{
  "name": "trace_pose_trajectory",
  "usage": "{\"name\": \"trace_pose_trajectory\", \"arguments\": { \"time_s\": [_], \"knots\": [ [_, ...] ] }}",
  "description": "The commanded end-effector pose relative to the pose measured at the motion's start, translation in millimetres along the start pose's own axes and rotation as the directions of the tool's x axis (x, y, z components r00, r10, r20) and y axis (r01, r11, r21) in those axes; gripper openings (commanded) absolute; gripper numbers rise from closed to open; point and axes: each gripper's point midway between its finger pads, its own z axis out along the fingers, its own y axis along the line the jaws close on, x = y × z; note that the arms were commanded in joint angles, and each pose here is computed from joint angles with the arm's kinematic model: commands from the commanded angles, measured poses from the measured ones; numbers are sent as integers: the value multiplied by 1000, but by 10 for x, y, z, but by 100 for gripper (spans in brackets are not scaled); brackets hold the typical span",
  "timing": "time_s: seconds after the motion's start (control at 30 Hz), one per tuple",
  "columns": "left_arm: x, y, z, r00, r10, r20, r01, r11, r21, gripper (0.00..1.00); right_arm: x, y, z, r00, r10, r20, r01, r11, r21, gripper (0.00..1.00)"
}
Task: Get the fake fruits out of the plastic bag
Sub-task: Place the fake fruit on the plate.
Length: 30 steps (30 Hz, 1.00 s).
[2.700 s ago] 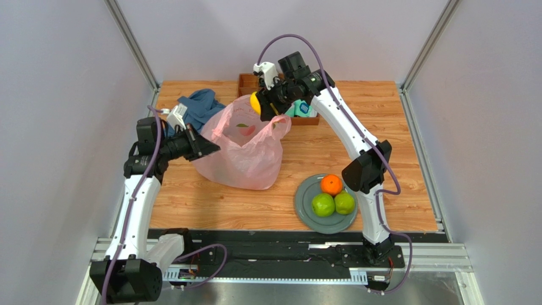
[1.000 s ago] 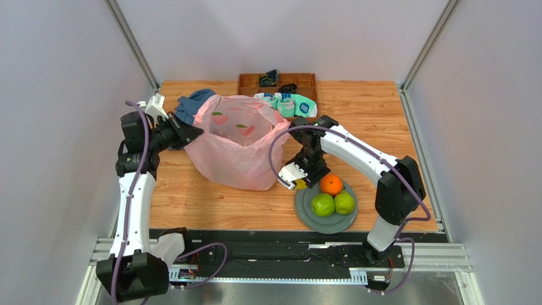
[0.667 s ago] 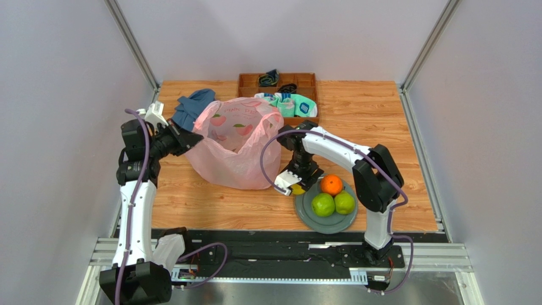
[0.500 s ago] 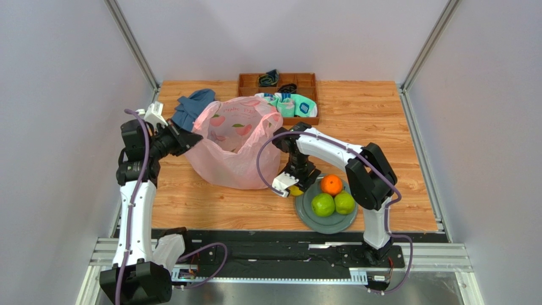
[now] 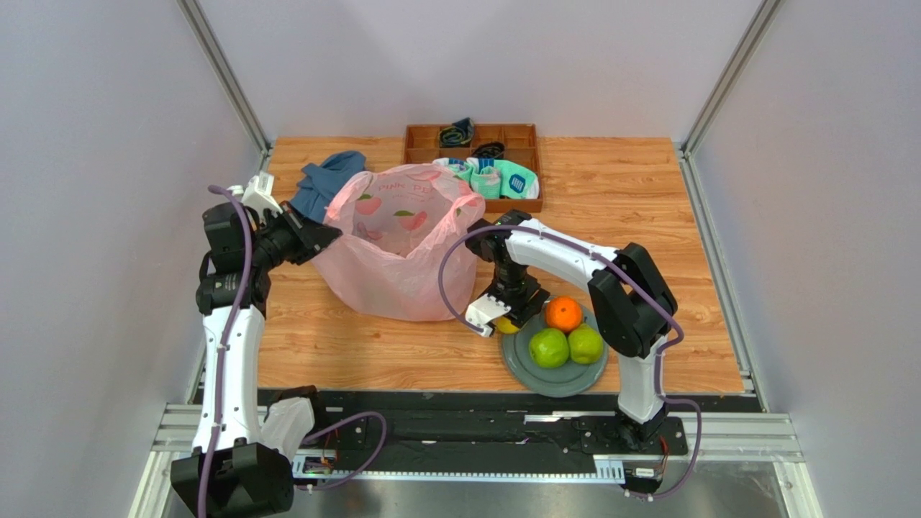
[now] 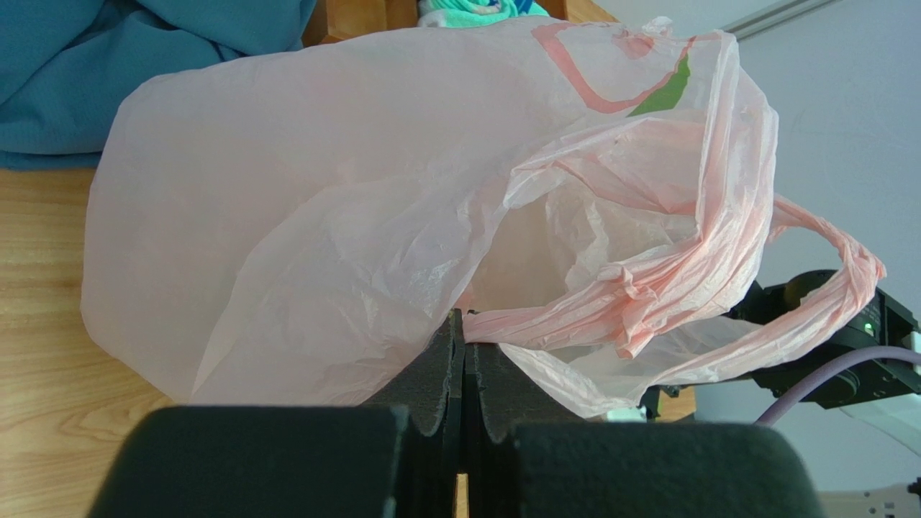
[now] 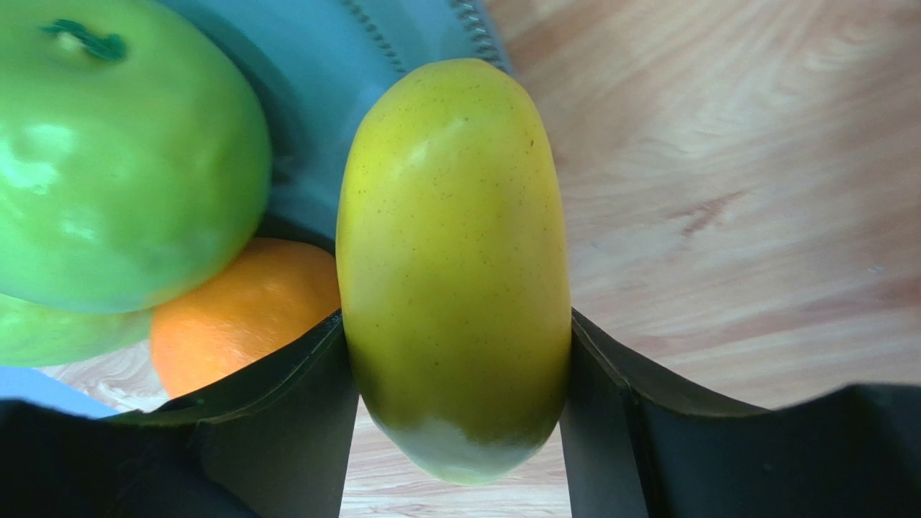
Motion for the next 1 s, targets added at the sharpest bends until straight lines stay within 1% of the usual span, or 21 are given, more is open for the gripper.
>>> {"name": "trace_pose_trajectory", "arguments": {
  "time_s": [0.0, 0.07, 0.13, 0.17, 0.2, 0.3, 0.4, 0.43, 0.5, 0.53, 0.63, 0.67, 0.8, 0.87, 0.9, 0.93, 0.97],
  "knots": [
    [-174, -115, -57, 998, 35, 53, -36, 999, 19, 0, -104, 718, -118, 1000, 21, 19, -15, 972, -233, 62],
    [-149, -112, -62, 998, 30, 50, -32, 999, 21, 0, -115, 727, -116, 999, 34, 24, -28, 973, -231, 63],
    [-125, -91, -60, 999, 27, 47, -28, 999, 18, 0, -134, 701, -119, 999, 43, 32, -35, 974, -223, 74],
    [-121, -88, -59, 999, 25, 46, -26, 1000, 17, 0, -137, 692, -120, 998, 50, 35, -41, 975, -219, 99],
    [-121, -89, -60, 999, 24, 46, -25, 1000, 19, 0, -145, 656, -142, 998, 58, 36, -49, 977, -206, 100],
    [-129, -107, -66, 998, 28, 48, -30, 999, 24, 0, -149, 598, -183, 997, 68, 39, -60, 980, -188, 100],
    [-145, -146, -71, 998, 34, 47, -36, 999, 39, 0, -128, 509, -333, 997, 77, 26, -73, 988, -138, 100],
    [-140, -144, -68, 998, 32, 45, -34, 999, 39, 0, -134, 427, -443, 996, 87, 30, -84, 992, -94, 100],
    [-129, -140, -64, 999, 28, 40, -30, 999, 40, 0, -160, 376, -597, 993, 108, 45, -106, 993, -52, 100],
    [-122, -126, -54, 999, 27, 37, -28, 999, 38, 0, -201, 273, -766, 989, 127, 71, -128, 992, 9, 100],
    [-93, -93, -24, 1000, 8, 22, -9, 999, 36, 0, -301, 195, -1052, 977, 171, 127, -183, 979, 93, 100],
    [-85, -87, -13, 1000, 1, 15, -2, 999, 37, 0, -302, 147, -1182, 977, 167, 131, -185, 972, 142, 100],
    [-79, -100, 23, 1000, -15, -9, 15, 999, 52, 0, -287, 181, -1549, 977, 170, 125, -198, 943, 266, 100],
    [-56, -91, 35, 1000, -24, -19, 25, 998, 55, 0, -385, 188, -1786, 968, 166, 190, -224, 912, 343, 100],
    [-39, -75, 45, 999, -30, -25, 31, 998, 53, 0, -450, 156, -2006, 962, 150, 229, -235, 883, 407, 100],
    [-20, -61, 51, 999, -35, -31, 36, 998, 51, 0, -608, 138, -2189, 945, 108, 309, -246, 858, 451, 100],
    [10, -48, 57, 998, -38, -41, 40, 998, 52, 0, -692, 7, -2405, 917, 108, 383, -309, 800, 515, 100]
  ]
}}
